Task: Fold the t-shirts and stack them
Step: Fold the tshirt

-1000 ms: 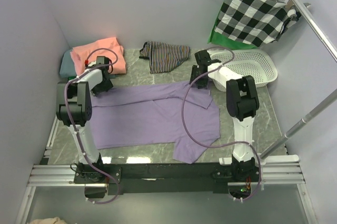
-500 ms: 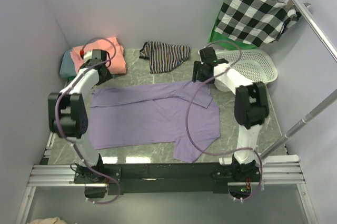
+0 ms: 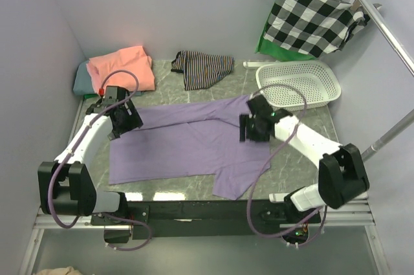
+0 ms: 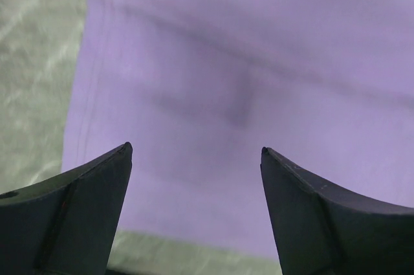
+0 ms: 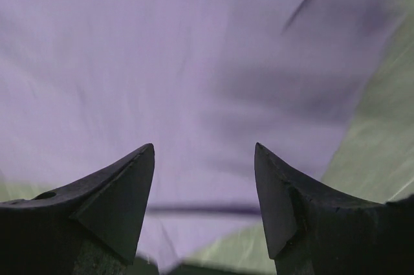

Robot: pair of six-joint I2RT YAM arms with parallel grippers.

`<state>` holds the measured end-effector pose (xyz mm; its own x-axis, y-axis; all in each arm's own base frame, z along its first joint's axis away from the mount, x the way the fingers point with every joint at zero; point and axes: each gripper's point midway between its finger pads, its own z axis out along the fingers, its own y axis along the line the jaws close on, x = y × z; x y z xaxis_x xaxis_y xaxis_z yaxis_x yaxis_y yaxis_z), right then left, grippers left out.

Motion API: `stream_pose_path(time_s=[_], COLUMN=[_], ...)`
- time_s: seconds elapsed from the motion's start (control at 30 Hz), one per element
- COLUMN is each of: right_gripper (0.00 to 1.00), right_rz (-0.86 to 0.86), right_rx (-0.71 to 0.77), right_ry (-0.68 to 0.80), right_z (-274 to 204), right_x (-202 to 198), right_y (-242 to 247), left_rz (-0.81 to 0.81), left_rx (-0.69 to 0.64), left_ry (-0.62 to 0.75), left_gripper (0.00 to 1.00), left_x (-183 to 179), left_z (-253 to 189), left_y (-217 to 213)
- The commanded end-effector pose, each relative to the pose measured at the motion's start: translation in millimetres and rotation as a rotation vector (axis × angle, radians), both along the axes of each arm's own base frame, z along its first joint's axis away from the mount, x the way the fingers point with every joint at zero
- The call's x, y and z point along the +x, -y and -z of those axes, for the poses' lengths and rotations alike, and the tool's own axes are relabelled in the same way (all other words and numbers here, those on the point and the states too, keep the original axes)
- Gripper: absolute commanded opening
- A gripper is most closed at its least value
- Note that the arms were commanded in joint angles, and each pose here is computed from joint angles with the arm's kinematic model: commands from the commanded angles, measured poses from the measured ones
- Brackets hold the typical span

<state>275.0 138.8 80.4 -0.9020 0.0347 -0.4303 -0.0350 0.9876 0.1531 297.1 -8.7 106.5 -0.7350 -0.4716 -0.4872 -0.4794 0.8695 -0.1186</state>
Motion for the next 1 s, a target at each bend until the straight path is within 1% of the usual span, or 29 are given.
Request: stream_pose_path(time_s=[0.0, 0.1, 0.13, 0.2, 0.27, 0.3, 0.4, 0.47, 0.53, 0.67, 0.87, 0.97], right_gripper=[0.7, 0.7, 0.7, 0.7, 0.68, 0.68, 0.68, 0.68, 0.68, 0.68, 0.64, 0.62], right_rz=[-0.049, -0.062, -0.044, -0.07, -0.074, -0.103, -0.122, -0.12, -0.133, -0.13, -0.157, -0.171], right_rx=[0.084, 0.099, 0.102, 0.102, 0.102, 0.098, 0.04, -0.01, -0.034, -0.069, -0.102, -0.142], right_ry=[-0.04, -0.095, -0.11, -0.13, -0.151, -0.153, -0.185, -0.177, -0.188, -0.177, -0.181, -0.197], right_z=[-5.7, 5.0, 7.4, 10.0, 9.8, 8.0, 11.5, 15.4, 19.4, 23.8, 26.5, 34.2], right_x=[-58.8, -90.3, -96.1, -110.2, -119.3, -125.6, -139.4, -140.9, -146.4, -145.3, -151.1, -155.6], right_y=[-25.2, -31.7, -31.1, -34.3, -38.1, -45.0, -50.5, -49.6, -54.6, -59.8, -70.9, -71.2], left_rz=[0.123, 0.15, 0.149, 0.118, 0.102, 0.097, 0.089, 0.081, 0.088, 0.082, 0.089, 0.091], left_rx=[-0.048, -0.09, -0.087, -0.084, -0.106, -0.111, -0.102, -0.089, -0.094, -0.107, -0.126, -0.13], left_ry=[-0.086, -0.133, -0.14, -0.171, -0.164, -0.165, -0.147, -0.156, -0.16, -0.149, -0.14, -0.147], left_gripper=[0.85, 0.84, 0.83, 0.83, 0.82, 0.82, 0.82, 0.82, 0.82, 0.81, 0.8, 0.8], left_x=[-26.8, -41.0, -44.1, -53.9, -54.5, -56.3, -54.2, -55.2, -56.4, -56.3, -55.6, -55.9], left_z=[-24.3, -18.6, -15.8, -3.1, 1.6, 6.2, 8.7, 11.2, 12.9, 14.1, 15.9, 18.0], left_y=[14.3, 23.7, 25.2, 24.6, 29.4, 30.6, 32.6, 31.1, 33.1, 35.8, 39.6, 40.4])
